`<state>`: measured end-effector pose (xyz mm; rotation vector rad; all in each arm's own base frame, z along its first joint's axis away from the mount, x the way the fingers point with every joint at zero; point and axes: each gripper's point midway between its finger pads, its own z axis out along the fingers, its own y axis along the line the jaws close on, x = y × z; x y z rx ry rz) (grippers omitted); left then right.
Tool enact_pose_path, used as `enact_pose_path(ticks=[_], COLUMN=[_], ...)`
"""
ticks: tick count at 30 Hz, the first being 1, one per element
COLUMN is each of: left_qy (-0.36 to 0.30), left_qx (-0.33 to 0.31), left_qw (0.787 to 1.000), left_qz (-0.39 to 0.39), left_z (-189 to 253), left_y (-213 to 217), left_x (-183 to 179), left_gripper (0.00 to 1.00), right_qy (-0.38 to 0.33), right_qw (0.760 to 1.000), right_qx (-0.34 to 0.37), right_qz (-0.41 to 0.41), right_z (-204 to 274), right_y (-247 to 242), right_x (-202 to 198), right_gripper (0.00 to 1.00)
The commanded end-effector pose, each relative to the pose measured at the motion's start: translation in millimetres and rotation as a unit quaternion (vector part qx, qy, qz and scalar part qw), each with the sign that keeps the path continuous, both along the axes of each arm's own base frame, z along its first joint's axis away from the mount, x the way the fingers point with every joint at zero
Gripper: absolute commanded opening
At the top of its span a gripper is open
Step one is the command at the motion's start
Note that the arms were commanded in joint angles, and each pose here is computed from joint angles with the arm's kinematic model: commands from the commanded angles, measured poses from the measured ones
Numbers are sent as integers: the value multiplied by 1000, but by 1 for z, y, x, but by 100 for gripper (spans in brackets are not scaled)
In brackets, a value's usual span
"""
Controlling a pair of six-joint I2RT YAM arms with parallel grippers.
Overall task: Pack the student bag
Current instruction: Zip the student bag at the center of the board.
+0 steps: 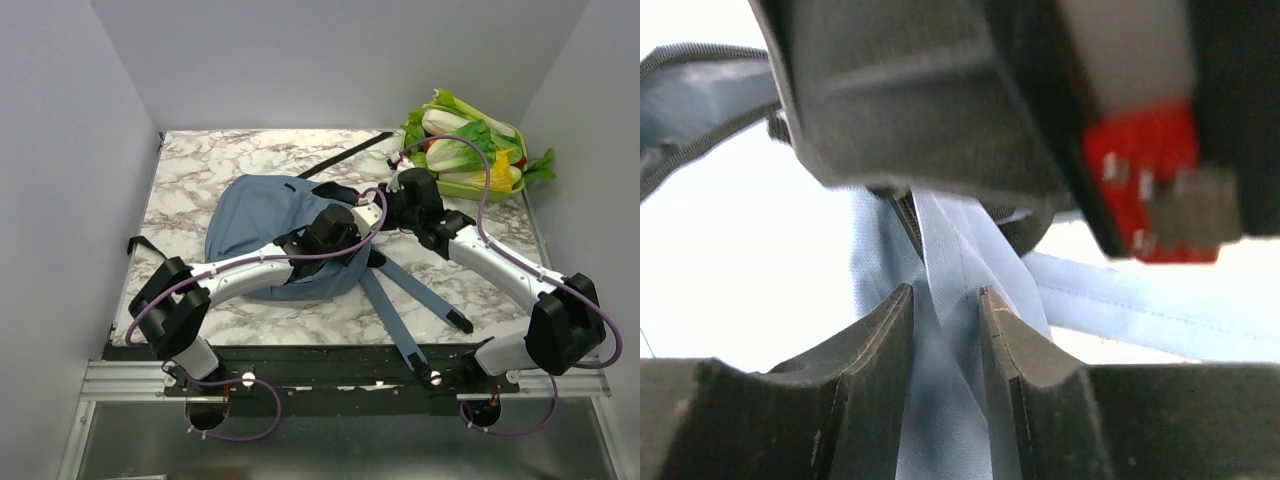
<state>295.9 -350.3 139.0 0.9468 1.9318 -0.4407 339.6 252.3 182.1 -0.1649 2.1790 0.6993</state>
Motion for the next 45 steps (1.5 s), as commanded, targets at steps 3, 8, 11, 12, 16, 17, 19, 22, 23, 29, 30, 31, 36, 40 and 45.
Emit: enact_pose_path(ticks=[3, 8, 11, 12, 16, 17, 19, 22, 23, 29, 30, 31, 36, 40, 45], left_qy=[5, -14, -21, -23, -20, -22, -7, 4, 3, -10, 0, -5, 14, -13, -27], left_qx=[11, 4, -4, -4, -11, -13, -6, 3, 6, 29, 37, 33, 54, 85, 67], left_qw=[1000, 999, 996, 995, 980, 972, 962, 942, 939, 906, 903, 896, 864, 855, 913], left_qz=[-13, -37, -83, -99, -200, -233, -274, -335, -345, -423, -429, -444, -501, -511, -402], left_z=[-9, -5, 5, 7, 22, 25, 27, 32, 33, 47, 45, 50, 53, 55, 48], left_y=[16, 10, 0, -3, -16, -19, -17, -13, -12, 8, 14, 18, 47, 65, 58], left_x=[-22, -23, -34, -39, -75, -86, -108, -138, -143, -176, -181, -187, -220, -220, -189], left_gripper=[43, 10, 0, 0, 0, 0, 0, 0, 0, 0, 0, 0, 0, 0, 5], right_qy=[-10, -12, -14, -15, -15, -14, -21, -24, -30, -17, -22, -20, 1, 8, 16], right_qw=[1000, 1000, 1000, 1000, 1000, 1000, 1000, 999, 999, 998, 999, 999, 998, 997, 999], right_qx=[19, 24, 20, 18, 4, 0, -9, -23, -25, -50, -47, -48, -68, -81, -33], right_qz=[12, 8, 4, 2, -9, -16, -21, -21, -24, -20, -18, -16, -10, -14, 16], right_z=[10, 14, 14, 14, 9, 7, 8, 4, 9, -8, -3, -4, -22, -18, -12], right_y=[8, 9, 7, 7, 0, -4, -7, -8, -7, 0, 3, 5, 12, 11, 14], right_x=[5, 7, 10, 12, 23, 28, 38, 50, 56, 76, 80, 82, 97, 102, 65], right_gripper=[1, 1, 1, 1, 1, 1, 1, 1, 1, 1, 1, 1, 1, 1, 1])
